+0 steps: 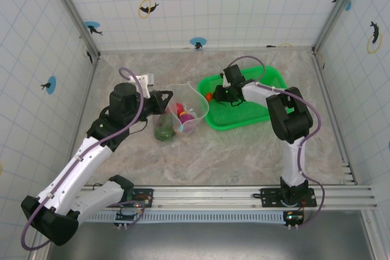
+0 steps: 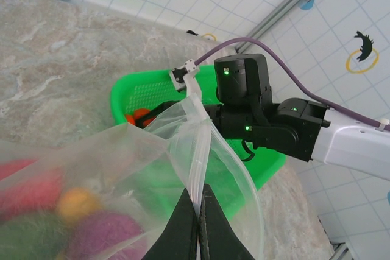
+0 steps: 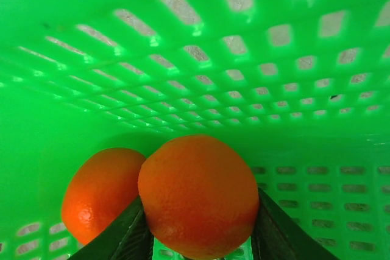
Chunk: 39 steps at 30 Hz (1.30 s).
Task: Place the food in the zip-top bag and seal the zipper
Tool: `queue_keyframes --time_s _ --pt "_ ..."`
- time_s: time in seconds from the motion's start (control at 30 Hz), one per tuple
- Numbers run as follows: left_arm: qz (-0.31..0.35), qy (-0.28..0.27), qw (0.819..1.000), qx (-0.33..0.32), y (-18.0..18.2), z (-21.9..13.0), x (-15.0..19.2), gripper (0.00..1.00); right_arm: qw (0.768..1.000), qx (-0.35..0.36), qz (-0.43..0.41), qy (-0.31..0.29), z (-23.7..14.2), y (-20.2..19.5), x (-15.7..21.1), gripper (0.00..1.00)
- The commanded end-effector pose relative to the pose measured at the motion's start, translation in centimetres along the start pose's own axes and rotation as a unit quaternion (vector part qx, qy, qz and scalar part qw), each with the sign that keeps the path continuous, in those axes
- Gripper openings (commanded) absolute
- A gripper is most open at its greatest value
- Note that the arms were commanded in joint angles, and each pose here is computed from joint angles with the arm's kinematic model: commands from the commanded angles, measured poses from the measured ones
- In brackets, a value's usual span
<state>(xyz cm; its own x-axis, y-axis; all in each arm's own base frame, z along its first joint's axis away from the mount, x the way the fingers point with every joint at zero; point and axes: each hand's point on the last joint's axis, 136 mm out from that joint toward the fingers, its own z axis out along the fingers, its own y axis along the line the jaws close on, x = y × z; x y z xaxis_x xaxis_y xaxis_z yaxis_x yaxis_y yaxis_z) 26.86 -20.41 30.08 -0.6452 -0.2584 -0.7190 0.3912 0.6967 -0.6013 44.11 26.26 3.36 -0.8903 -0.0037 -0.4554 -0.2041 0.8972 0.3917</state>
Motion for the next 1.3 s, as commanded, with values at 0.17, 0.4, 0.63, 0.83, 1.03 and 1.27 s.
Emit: queue_keyframes --time_s 0.17,0.4,0.63,0.83,1.03,1.27 --pt "-0.003 0.012 1.0 -0.007 0.2 0.2 0.1 0.0 0.998 -0.003 -0.022 -0.051 -5.9 1.3 -2.2 0.36" --pt "-0.018 0.016 1.0 -0.011 0.4 0.3 0.3 0.0 0.993 -0.015 -0.044 -0.112 -13.5 3.0 -2.9 0.37" --pt "-0.028 0.009 0.999 -0.014 0.5 0.3 0.0 0.0 0.976 -0.047 -0.102 -0.188 -22.4 7.5 -3.0 0.37" --pt "-0.036 0.01 0.999 -0.007 0.3 0.5 0.0 0.0 0.955 -0.091 -0.182 -0.217 -27.4 13.9 -1.2 0.38" --pt "-0.043 0.011 0.999 -0.001 0.1 0.6 -0.1 0.0 0.947 -0.122 -0.239 -0.176 -26.2 19.0 2.0 0.4" --pt "-0.043 0.008 0.999 0.001 -0.1 0.2 -0.2 0.0 0.948 -0.102 -0.274 -0.125 -22.2 21.1 3.5 0.42"
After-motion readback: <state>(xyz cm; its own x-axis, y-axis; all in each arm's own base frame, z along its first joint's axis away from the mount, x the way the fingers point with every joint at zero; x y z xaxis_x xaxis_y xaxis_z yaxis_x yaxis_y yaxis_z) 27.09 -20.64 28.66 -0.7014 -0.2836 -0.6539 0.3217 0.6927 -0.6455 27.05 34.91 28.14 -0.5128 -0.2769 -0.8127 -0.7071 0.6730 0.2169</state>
